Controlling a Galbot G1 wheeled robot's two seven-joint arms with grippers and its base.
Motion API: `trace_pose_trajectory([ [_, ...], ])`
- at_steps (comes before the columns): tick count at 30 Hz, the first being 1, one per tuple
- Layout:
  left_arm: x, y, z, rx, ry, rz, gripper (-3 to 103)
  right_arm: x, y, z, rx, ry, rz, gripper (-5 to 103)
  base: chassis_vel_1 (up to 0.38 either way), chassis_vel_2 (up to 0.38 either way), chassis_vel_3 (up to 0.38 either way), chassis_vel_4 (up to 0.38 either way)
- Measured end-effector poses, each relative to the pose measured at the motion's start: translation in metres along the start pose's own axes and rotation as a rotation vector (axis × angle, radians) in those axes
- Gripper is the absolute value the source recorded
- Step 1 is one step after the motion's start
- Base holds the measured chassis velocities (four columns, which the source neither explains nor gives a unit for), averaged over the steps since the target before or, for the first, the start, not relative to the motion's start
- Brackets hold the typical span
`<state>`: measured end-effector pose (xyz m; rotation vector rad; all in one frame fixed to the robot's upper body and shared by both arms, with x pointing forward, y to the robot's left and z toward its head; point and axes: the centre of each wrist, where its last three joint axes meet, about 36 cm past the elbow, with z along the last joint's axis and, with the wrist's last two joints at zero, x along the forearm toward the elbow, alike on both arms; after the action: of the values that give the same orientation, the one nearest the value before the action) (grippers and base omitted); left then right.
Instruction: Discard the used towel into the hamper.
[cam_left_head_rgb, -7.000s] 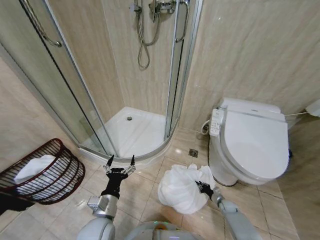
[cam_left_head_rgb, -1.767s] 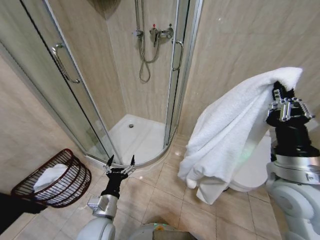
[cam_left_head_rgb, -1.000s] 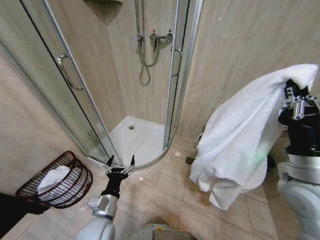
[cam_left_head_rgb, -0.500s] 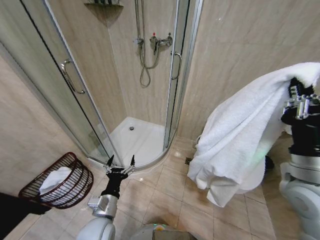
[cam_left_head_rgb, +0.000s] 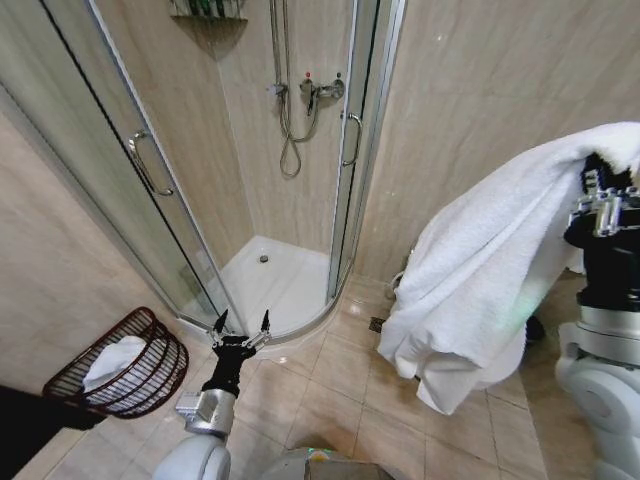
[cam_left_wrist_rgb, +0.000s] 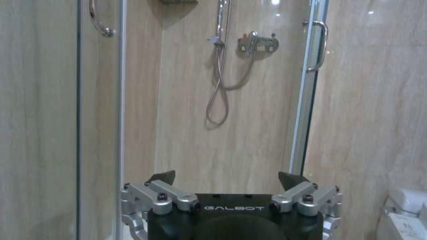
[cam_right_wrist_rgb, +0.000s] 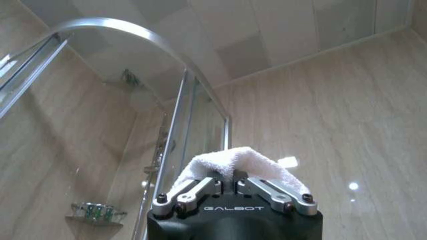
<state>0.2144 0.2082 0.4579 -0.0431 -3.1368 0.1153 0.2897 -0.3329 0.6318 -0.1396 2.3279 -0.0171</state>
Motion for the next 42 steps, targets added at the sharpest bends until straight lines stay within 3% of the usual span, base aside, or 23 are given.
trace_pose_trajectory([
  [14,0.0,0.0,0.0,0.0,0.0,0.0,100,0.0,0.0,-0.003,0.002,-0.02,-0.034,8,0.0,0.0,0.0,0.0],
  [28,0.0,0.0,0.0,0.0,0.0,0.0,100,-0.001,0.003,-0.007,-0.046,-0.037,-0.031,8,0.0,0.0,0.0,0.0],
  [34,0.0,0.0,0.0,0.0,0.0,0.0,100,-0.008,-0.003,-0.015,-0.083,-0.047,-0.01,8,0.0,0.0,0.0,0.0],
  [42,0.0,0.0,0.0,0.0,0.0,0.0,100,-0.012,-0.019,-0.033,-0.07,-0.081,0.008,8,0.0,0.0,0.0,0.0],
])
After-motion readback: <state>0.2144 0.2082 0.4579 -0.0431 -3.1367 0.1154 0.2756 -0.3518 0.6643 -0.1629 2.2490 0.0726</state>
